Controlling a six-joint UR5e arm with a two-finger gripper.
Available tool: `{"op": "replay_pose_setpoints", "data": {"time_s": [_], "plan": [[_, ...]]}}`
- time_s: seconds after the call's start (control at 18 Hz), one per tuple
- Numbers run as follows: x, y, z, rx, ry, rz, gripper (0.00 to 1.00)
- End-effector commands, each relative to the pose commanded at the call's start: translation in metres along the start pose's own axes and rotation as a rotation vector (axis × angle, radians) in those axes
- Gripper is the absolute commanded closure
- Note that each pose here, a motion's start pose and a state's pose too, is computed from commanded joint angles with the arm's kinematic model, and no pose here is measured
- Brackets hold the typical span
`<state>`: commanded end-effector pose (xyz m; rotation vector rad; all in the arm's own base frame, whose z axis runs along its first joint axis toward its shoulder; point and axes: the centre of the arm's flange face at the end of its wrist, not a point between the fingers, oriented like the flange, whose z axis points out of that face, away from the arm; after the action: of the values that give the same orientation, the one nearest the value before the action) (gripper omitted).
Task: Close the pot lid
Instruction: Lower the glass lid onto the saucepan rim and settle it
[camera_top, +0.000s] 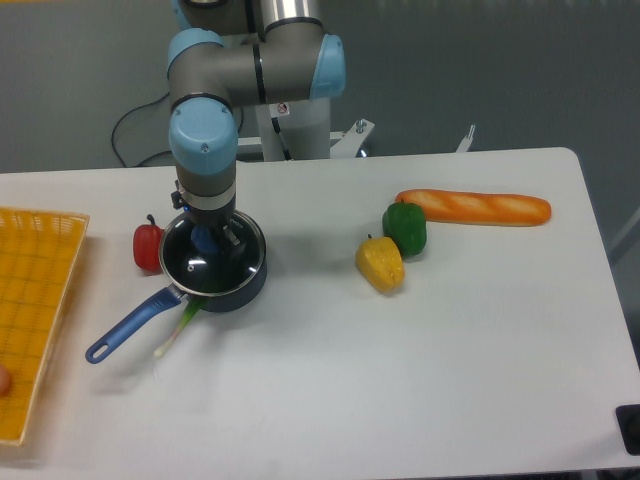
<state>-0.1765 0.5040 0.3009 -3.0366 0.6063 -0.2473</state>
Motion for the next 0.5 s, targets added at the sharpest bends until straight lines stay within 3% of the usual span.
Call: {"op": "replay_pose_setpoints", "data": {"time_s": [0.5], "plan": [[0.0028, 0.0018, 0.0059, -0.007, 0.012, 0.000, 0.51]]}}
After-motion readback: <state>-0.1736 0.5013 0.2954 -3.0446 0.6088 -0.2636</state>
